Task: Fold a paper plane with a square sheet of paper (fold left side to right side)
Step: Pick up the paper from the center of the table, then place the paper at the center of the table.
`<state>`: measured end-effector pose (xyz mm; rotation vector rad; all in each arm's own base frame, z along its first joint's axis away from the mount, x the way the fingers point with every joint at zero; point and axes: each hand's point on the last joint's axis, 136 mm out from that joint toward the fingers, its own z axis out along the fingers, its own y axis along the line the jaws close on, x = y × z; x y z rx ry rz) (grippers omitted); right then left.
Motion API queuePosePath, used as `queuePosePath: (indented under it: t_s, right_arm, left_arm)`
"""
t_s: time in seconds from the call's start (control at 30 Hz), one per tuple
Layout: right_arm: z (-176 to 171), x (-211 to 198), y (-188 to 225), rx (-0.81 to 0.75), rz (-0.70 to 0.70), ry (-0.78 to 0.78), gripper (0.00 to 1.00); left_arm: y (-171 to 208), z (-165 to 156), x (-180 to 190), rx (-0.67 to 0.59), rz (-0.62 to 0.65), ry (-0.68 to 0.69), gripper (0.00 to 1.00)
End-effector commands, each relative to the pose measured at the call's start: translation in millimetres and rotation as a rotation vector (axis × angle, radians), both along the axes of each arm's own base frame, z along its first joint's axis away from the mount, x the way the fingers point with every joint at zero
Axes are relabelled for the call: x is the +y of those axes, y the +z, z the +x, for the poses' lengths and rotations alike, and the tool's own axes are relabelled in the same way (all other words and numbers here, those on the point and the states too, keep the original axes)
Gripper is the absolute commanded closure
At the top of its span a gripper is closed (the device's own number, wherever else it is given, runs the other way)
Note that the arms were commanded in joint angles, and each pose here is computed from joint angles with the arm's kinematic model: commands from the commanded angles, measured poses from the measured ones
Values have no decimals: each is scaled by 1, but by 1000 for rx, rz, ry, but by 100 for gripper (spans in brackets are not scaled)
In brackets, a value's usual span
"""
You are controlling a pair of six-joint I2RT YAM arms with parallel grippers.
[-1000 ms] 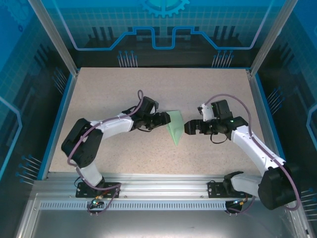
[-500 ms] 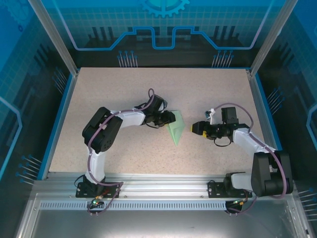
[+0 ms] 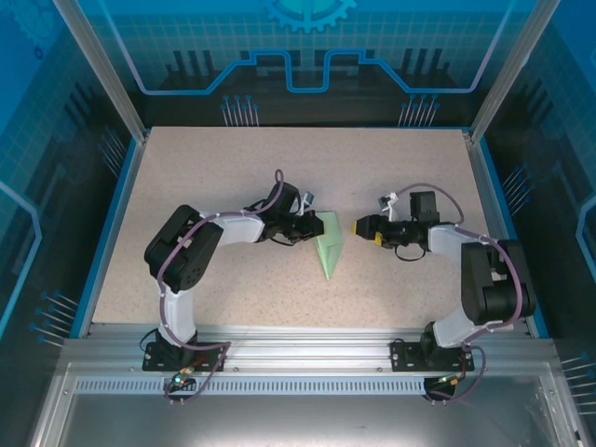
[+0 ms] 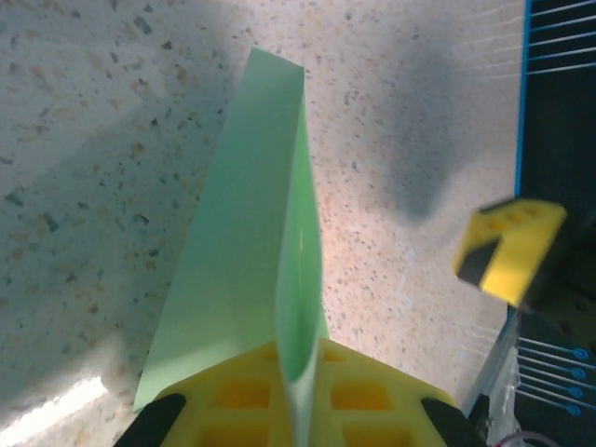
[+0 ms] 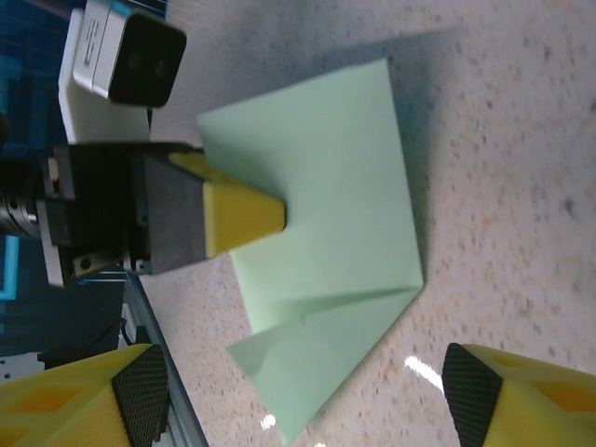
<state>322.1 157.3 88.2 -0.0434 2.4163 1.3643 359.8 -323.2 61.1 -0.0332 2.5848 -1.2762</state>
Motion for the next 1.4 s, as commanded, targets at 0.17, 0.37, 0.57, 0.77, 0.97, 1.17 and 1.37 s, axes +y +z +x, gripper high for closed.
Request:
queuePosePath:
  t_s: [0.17, 0.37, 0.57, 0.77, 0.97, 1.17, 1.37]
  right_arm:
    - [26, 21, 5, -56, 114, 116, 19]
    - [26, 38, -4, -4, 160, 167, 25]
    - [23, 47, -15, 37, 166, 179, 35]
    - [21, 49, -15, 54, 173, 177, 77]
    - [17, 44, -16, 89, 130, 124, 96]
    - [10, 44, -4, 117, 86, 88, 96]
    - [4, 43, 2, 160, 33, 13, 96]
  left_arm:
    - [45, -9, -3, -136, -161, -130, 97]
    - [49, -11, -6, -147, -178, -158, 97]
    - [48, -9, -10, -136, -200, -176, 98]
    - [39, -6, -9, -121, -162, -166, 89]
    - [44, 5, 8, -164, -8, -110, 61]
    - [72, 7, 60, -283, 269, 12, 47]
    - [92, -29, 82, -369, 408, 35, 42]
